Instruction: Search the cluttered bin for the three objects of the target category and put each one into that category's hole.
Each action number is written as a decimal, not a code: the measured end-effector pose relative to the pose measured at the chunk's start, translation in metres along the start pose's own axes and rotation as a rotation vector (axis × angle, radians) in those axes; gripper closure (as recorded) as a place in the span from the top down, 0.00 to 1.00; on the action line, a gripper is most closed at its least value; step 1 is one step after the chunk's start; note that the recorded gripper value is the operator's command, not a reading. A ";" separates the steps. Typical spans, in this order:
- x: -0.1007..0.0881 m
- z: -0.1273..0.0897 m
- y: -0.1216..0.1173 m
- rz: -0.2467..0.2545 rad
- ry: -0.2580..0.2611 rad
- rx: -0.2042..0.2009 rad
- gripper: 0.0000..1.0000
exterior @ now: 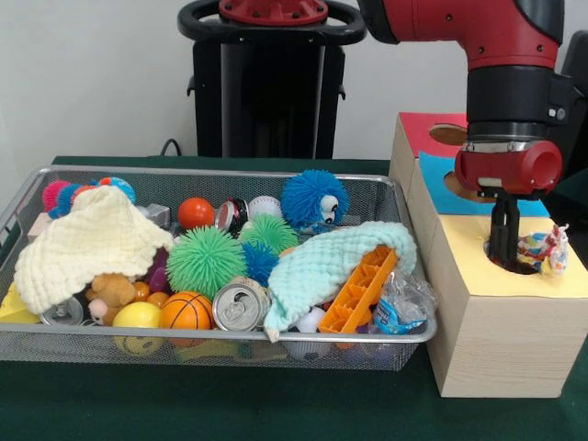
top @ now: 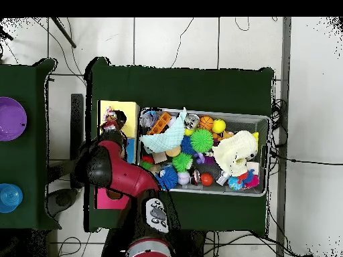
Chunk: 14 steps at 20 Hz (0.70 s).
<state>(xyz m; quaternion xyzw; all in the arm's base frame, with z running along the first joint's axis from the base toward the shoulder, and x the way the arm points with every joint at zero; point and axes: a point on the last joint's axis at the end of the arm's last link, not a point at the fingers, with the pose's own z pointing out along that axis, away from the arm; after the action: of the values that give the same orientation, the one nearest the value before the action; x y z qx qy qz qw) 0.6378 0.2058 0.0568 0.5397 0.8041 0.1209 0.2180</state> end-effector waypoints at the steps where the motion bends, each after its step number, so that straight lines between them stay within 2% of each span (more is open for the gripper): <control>1: 0.000 -0.002 0.000 -0.001 0.001 0.002 0.00; 7: -0.014 -0.015 0.004 -0.003 -0.001 0.017 0.00; 14: -0.032 -0.024 0.007 0.003 -0.030 0.012 0.00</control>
<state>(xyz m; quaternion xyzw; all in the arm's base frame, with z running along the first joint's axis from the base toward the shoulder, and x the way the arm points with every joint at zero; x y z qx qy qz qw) 0.6423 0.1800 0.0875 0.5441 0.8005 0.1086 0.2266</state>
